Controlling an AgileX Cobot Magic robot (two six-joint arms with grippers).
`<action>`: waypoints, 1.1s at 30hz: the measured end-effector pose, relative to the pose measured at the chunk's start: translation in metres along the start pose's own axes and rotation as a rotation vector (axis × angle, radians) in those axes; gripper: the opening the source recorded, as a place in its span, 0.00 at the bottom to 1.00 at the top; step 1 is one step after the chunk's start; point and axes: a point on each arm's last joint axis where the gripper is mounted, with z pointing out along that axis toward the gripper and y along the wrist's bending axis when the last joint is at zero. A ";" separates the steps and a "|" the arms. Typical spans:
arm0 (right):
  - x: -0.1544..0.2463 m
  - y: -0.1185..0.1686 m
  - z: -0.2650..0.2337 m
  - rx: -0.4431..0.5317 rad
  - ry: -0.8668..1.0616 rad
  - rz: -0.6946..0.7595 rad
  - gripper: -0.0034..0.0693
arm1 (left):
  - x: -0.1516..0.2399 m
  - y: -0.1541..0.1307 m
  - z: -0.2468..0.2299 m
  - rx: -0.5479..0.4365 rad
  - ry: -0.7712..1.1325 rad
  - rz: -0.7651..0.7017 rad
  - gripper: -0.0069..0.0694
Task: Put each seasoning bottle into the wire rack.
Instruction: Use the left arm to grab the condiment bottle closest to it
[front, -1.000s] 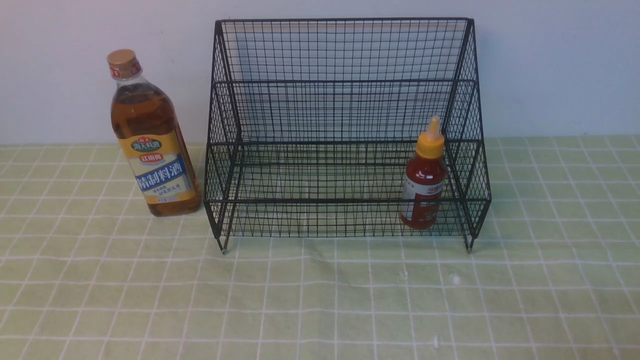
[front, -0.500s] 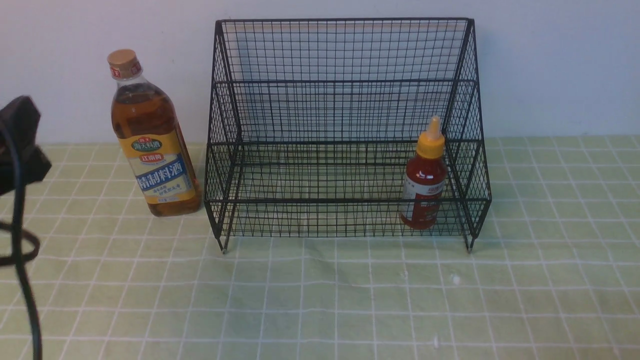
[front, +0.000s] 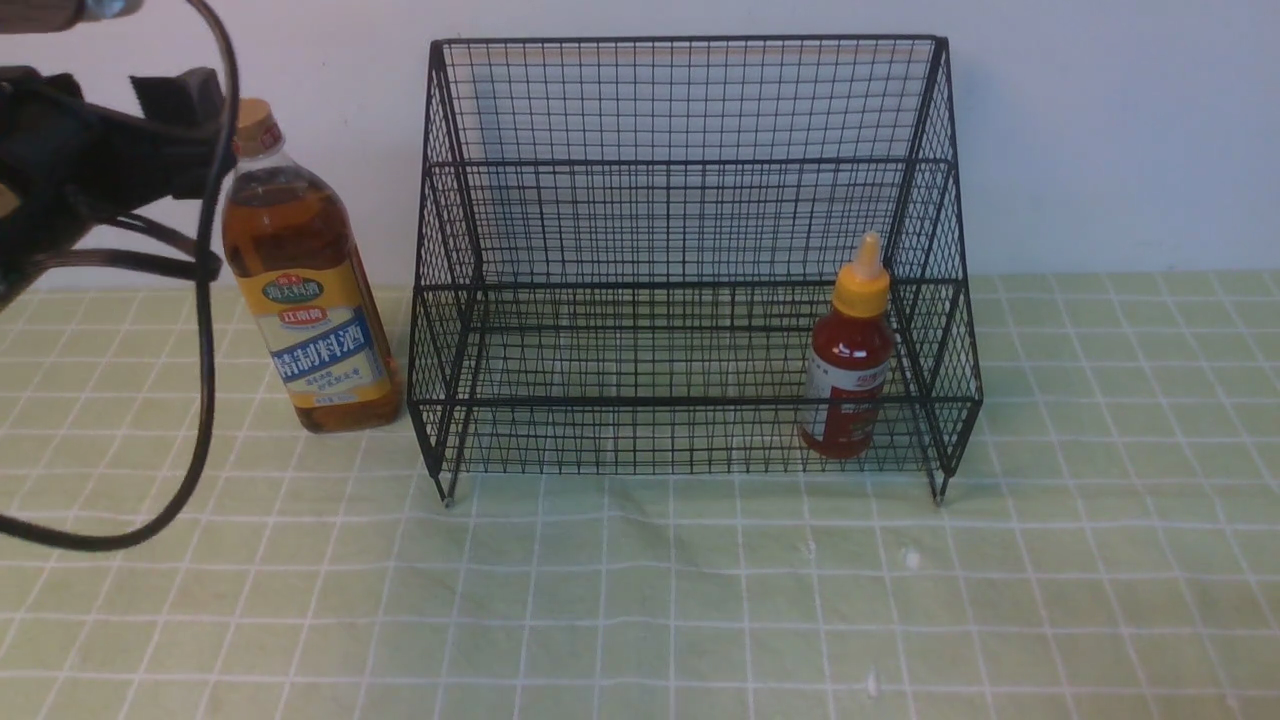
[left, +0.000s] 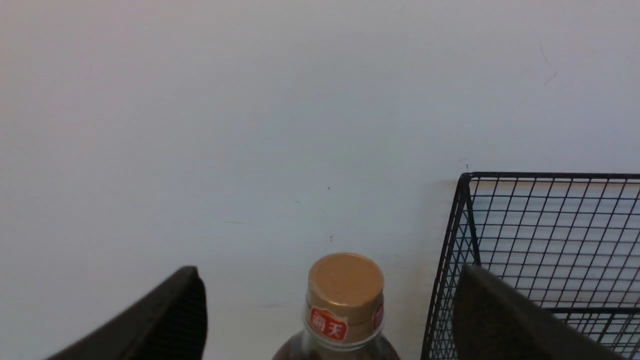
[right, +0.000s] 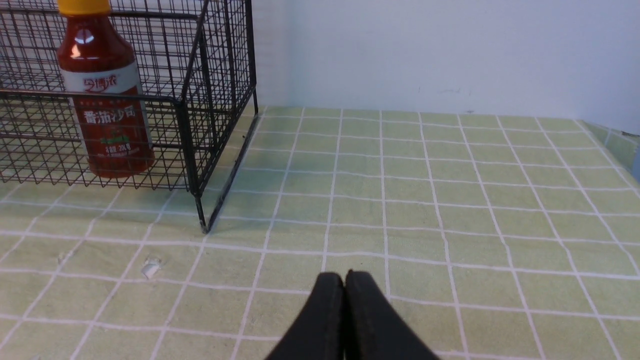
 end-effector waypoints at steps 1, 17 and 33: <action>0.000 0.000 0.000 0.000 0.000 0.000 0.03 | 0.001 -0.001 0.004 0.004 0.005 0.005 0.88; 0.000 0.000 0.000 0.000 0.000 0.000 0.03 | 0.029 -0.001 0.075 0.021 -0.010 -0.018 0.85; 0.000 0.000 0.000 0.000 0.000 0.000 0.03 | 0.056 0.000 0.090 0.034 0.045 0.010 0.48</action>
